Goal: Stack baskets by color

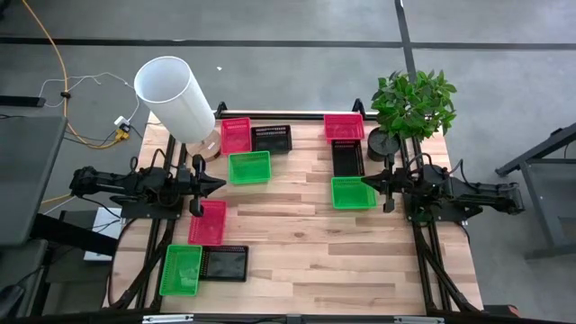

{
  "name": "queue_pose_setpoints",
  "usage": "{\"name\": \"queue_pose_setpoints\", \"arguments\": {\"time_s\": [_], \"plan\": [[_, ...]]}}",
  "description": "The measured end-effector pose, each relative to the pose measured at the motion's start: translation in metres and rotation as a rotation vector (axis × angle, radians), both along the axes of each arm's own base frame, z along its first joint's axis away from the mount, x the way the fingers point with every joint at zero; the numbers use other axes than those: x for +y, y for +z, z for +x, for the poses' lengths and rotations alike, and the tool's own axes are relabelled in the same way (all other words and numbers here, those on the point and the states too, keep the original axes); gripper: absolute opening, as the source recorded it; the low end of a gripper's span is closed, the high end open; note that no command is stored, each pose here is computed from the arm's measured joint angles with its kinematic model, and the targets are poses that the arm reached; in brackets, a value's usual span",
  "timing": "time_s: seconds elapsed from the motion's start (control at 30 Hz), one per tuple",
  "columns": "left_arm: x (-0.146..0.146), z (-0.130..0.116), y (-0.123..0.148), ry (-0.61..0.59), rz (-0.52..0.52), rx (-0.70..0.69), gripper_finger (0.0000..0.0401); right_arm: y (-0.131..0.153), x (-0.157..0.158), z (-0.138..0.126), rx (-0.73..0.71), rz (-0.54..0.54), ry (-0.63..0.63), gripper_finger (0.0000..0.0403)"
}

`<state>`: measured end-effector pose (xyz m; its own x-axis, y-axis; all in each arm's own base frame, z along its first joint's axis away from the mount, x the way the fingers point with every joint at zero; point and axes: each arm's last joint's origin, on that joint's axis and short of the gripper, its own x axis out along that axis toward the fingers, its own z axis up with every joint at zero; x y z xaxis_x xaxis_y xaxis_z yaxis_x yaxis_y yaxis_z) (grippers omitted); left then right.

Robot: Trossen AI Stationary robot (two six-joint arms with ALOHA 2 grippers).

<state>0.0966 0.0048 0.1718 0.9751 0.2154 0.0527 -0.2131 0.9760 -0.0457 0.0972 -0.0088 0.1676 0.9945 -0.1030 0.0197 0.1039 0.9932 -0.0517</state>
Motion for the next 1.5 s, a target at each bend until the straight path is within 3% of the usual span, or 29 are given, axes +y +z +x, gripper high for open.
{"name": "queue_pose_setpoints", "arguments": {"time_s": [1.3,1.4,1.5], "plan": [[0.000,0.000,0.000,0.000,0.000,0.000,0.0000,0.000,0.000,0.000,0.000,0.000,0.000,0.0000],[0.000,0.000,0.000,0.000,0.000,0.000,0.0000,0.002,0.000,0.000,-0.024,0.078,0.008,0.0000],[0.000,0.000,0.000,0.000,0.000,0.000,0.0000,0.013,0.000,-0.001,-0.160,0.214,0.022,0.0000]]}}
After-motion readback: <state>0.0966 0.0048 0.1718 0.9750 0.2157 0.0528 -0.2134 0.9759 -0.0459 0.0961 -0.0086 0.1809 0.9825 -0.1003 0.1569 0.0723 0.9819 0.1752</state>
